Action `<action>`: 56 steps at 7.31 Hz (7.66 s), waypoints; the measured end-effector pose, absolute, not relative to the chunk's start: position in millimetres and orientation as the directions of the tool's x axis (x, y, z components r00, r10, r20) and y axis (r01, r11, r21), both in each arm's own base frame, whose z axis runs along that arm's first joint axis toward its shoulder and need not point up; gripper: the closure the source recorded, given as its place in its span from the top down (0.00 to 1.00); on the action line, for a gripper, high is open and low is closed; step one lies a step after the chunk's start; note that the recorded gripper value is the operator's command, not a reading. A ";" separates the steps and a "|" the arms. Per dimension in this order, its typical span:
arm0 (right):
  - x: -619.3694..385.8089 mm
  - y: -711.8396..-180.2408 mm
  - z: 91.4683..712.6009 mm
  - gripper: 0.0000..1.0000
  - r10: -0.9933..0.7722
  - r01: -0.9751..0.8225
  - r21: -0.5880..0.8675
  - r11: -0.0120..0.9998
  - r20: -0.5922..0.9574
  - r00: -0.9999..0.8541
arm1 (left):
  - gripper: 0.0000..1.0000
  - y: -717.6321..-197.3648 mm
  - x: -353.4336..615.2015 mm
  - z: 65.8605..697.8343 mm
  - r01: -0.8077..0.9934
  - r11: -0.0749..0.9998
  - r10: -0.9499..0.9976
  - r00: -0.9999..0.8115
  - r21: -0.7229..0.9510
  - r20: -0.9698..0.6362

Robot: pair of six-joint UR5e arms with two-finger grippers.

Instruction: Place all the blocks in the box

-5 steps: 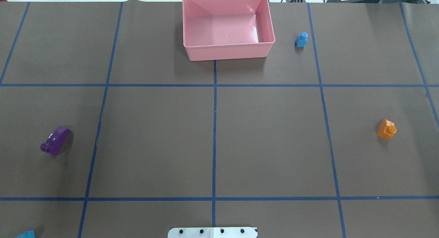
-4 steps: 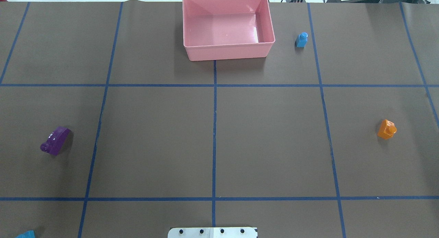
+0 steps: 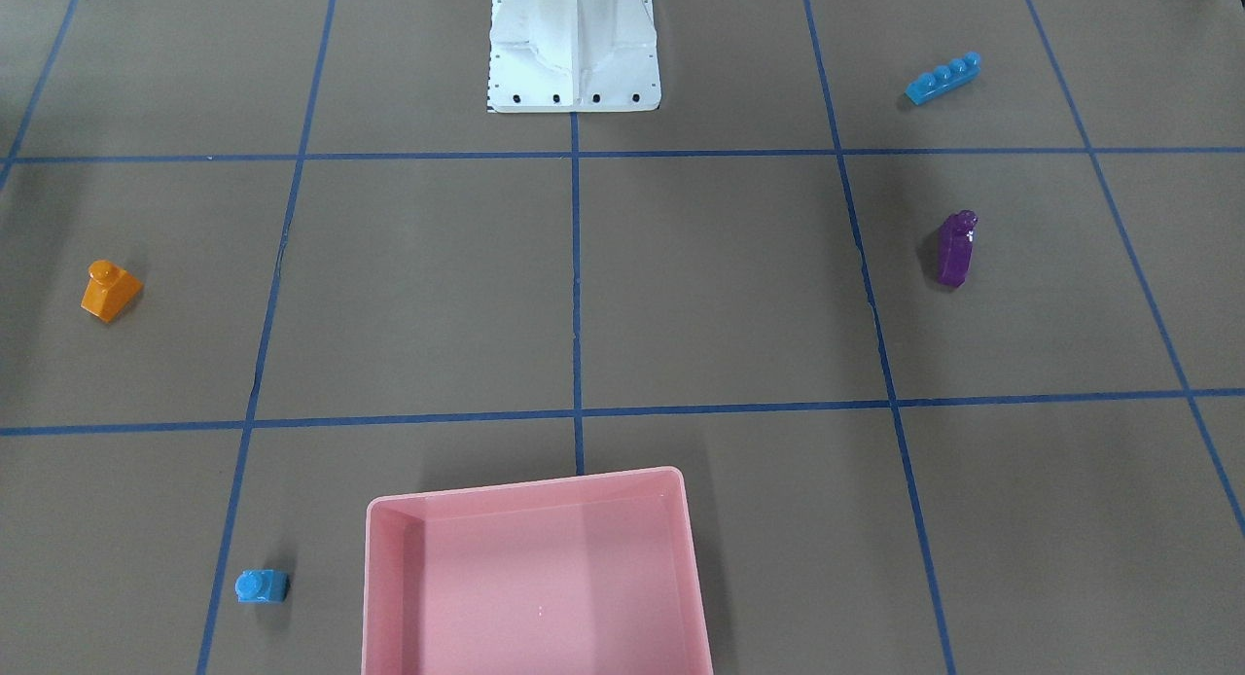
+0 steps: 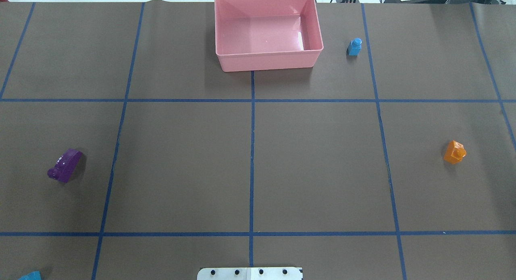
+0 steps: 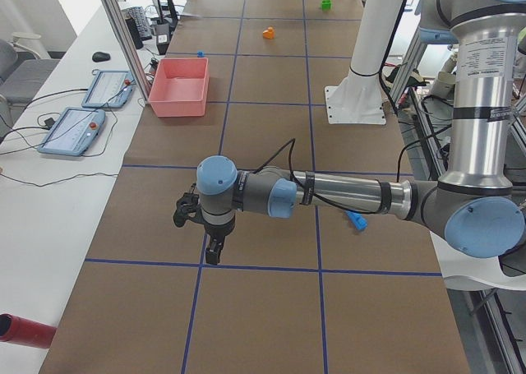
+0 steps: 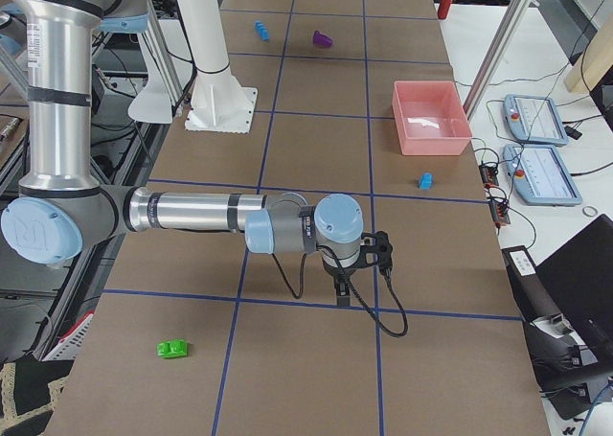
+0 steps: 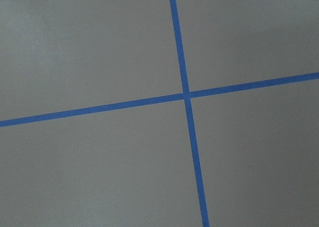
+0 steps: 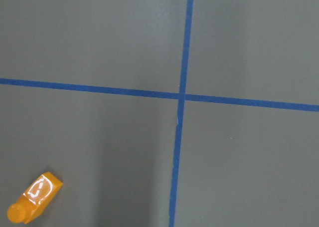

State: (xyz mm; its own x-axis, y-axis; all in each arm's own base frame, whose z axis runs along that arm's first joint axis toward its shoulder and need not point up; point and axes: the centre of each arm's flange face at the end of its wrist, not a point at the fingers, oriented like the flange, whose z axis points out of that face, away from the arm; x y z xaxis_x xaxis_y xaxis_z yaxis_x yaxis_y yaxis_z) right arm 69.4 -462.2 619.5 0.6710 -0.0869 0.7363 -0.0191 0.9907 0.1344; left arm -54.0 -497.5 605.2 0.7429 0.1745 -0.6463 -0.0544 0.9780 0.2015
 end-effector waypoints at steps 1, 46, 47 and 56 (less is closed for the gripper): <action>54.0 -464.7 606.5 1.00 -0.095 -0.009 0.133 0.991 0.751 0.653 | 1.00 -500.8 -53.1 595.1 -0.048 0.975 0.181 0.740 0.217 -0.648; -465.5 -747.8 186.9 1.00 -0.050 -0.253 0.266 0.930 0.775 0.630 | 0.00 -483.3 230.5 355.2 0.064 0.979 0.136 0.498 0.193 -0.857; -452.5 -746.8 183.4 1.00 -0.031 -0.216 0.225 0.950 0.758 0.652 | 0.00 -517.5 236.7 293.9 0.112 0.979 0.093 0.484 0.167 -0.870; -342.9 -743.5 416.0 1.00 -0.246 0.037 0.352 0.935 0.573 0.782 | 0.00 -747.8 405.8 99.2 0.411 0.903 -0.074 0.442 0.128 -0.894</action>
